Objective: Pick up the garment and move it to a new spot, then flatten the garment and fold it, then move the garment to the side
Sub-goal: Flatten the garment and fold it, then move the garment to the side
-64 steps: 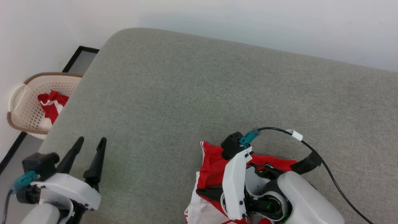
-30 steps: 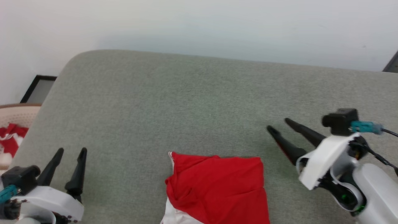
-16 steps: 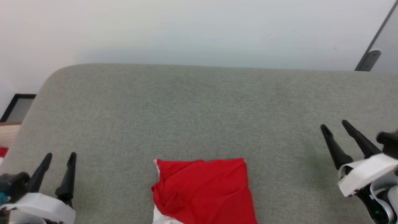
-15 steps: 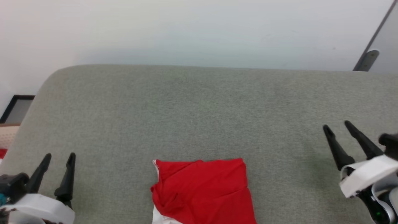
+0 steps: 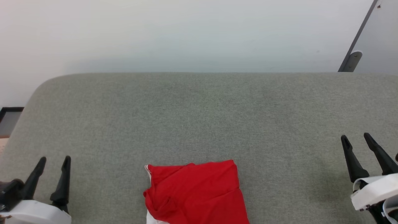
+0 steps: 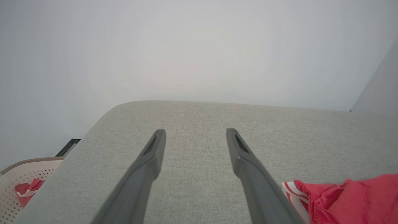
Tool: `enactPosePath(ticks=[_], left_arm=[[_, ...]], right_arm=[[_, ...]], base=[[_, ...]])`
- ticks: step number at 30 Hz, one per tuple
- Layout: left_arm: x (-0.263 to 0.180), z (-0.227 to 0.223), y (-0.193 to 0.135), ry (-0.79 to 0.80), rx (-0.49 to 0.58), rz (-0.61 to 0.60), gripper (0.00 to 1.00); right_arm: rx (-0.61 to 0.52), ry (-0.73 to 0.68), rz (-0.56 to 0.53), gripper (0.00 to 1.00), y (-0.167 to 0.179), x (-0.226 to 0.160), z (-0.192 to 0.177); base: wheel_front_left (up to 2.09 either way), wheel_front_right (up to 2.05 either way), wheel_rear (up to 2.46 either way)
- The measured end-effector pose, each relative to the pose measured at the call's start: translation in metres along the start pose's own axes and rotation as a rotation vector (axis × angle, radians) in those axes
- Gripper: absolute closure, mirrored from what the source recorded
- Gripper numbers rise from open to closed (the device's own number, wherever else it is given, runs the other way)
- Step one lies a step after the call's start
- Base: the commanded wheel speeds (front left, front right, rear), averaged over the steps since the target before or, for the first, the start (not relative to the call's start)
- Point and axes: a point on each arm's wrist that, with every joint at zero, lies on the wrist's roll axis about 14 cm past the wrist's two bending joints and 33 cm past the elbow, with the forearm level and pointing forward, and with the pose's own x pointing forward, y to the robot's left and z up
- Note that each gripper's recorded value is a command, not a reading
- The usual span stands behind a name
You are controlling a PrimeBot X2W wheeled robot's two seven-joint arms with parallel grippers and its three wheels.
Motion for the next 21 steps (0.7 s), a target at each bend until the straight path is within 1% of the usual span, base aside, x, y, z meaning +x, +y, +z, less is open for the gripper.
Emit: enactPosePath(ticks=[12, 21], left_arm=[[-0.003, 0.003, 0.003, -0.015, 0.004, 0.001, 0.00], [-0.004, 0.004, 0.003, -0.020, 0.005, -0.002, 0.00]], right_arm=[[-0.001, -0.016, -0.061, 0.00, -0.012, -0.019, 0.002], [0.001, -0.018, -0.075, 0.00, -0.014, -0.024, 0.002]], base=[[0.00, 0.00, 0.00], [0.00, 0.00, 0.00]])
